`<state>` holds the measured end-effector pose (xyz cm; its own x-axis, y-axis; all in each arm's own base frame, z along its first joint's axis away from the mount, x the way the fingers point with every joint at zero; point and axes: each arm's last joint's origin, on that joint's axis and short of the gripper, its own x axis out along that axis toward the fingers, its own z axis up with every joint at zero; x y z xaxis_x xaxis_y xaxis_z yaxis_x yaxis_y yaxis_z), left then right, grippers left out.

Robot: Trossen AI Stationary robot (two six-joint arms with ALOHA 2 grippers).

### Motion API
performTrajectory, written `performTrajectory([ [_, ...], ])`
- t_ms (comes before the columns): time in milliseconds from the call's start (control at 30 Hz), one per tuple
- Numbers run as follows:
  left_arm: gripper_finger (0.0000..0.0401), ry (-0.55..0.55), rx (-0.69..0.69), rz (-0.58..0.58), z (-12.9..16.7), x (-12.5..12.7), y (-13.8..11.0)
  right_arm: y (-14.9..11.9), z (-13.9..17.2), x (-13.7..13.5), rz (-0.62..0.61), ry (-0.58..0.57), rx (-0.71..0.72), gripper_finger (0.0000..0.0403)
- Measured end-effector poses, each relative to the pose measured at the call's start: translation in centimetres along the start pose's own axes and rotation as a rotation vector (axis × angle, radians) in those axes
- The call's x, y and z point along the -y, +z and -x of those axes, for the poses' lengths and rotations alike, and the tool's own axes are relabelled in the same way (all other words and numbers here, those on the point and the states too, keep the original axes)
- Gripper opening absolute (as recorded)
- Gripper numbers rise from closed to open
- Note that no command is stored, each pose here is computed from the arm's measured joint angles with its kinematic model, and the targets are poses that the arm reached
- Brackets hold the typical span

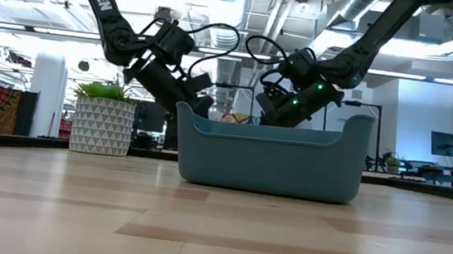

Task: Nest measuring cups in basket
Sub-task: Stack the light blue measuring cup on top of the green measuring cup

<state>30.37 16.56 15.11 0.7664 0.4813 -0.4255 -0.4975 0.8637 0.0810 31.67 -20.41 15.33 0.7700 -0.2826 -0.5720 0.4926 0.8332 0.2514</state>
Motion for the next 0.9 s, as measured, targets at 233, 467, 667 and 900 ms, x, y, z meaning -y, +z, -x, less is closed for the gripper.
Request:
performTrajectory([
  [233, 0.0135, 0.000, 0.001, 0.020, -0.8, -0.7, -0.3, 0.0, 0.1, -0.5, 0.048, 0.023, 0.000, 0.0017],
  [467, 0.0135, 0.002, 0.062, 0.021, 0.0, -0.8, 1.1, 0.2, 0.2, -0.2, 0.045, 0.017, 0.004, 0.0026],
  [667, 0.0135, -0.014, 0.044, 0.004, 0.2, -0.6, 1.2, 0.1, 0.2, -0.2, 0.045, 0.017, 0.002, 0.0021],
  [900, 0.0135, -0.063, -0.047, -0.014, -0.9, -0.3, -0.8, -0.1, 0.0, -0.1, 0.049, 0.014, -0.007, 0.0018],
])
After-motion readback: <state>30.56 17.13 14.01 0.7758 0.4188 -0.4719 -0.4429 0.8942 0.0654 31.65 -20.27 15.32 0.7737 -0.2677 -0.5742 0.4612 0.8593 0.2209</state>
